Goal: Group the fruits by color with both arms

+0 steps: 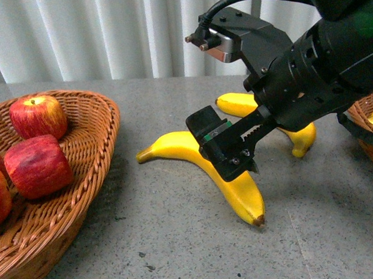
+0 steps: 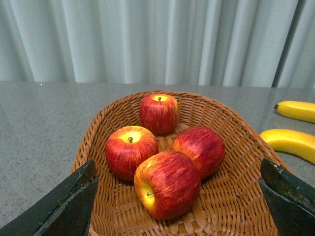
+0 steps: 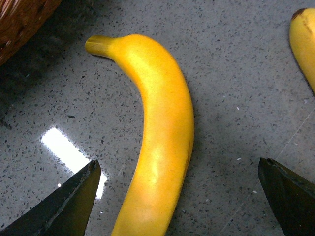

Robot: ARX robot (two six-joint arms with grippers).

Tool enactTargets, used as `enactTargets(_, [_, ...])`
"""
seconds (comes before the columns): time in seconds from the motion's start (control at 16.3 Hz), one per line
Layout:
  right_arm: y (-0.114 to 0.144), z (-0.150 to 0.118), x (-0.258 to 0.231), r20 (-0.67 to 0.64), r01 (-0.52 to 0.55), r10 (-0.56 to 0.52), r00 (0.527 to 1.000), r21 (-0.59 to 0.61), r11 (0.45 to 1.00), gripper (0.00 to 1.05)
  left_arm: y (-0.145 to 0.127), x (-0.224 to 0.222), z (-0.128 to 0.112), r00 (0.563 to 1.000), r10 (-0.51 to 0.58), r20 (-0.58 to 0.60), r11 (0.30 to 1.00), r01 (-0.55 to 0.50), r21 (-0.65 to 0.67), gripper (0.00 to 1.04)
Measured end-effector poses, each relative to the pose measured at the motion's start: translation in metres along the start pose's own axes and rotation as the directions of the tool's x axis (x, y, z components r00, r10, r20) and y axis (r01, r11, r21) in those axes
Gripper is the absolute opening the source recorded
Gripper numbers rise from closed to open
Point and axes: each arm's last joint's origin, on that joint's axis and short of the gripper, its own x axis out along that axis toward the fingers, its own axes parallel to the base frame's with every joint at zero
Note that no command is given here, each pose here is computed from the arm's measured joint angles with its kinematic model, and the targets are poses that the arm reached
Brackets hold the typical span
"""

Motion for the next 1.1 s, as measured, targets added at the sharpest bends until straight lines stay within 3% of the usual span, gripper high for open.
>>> enactTargets(0.37, [0.028, 0.007, 0.007, -0.024, -0.066, 0.065, 0.998, -0.034, 0.997, 0.98, 0.000, 0.000, 0.000, 1.000, 0.000, 0.000, 1.000, 0.000, 0.000, 0.98])
enactTargets(0.61, [0.022, -0.001, 0.030, -0.061, -0.022, 0.020, 0.998, -0.031, 0.999, 0.98, 0.000, 0.000, 0.000, 1.000, 0.000, 0.000, 1.000, 0.000, 0.000, 0.98])
enactTargets(0.86, [0.014, 0.008, 0.035, -0.044, 0.015, -0.017, 0.999, -0.049, 0.999, 0.98, 0.000, 0.000, 0.000, 1.000, 0.000, 0.000, 1.000, 0.000, 0.000, 0.98])
enactTargets(1.1, [0.018, -0.006, 0.054, -0.097, 0.009, -0.017, 0.995, -0.081, 0.997, 0.98, 0.000, 0.000, 0.000, 1.000, 0.000, 0.000, 1.000, 0.000, 0.000, 0.98])
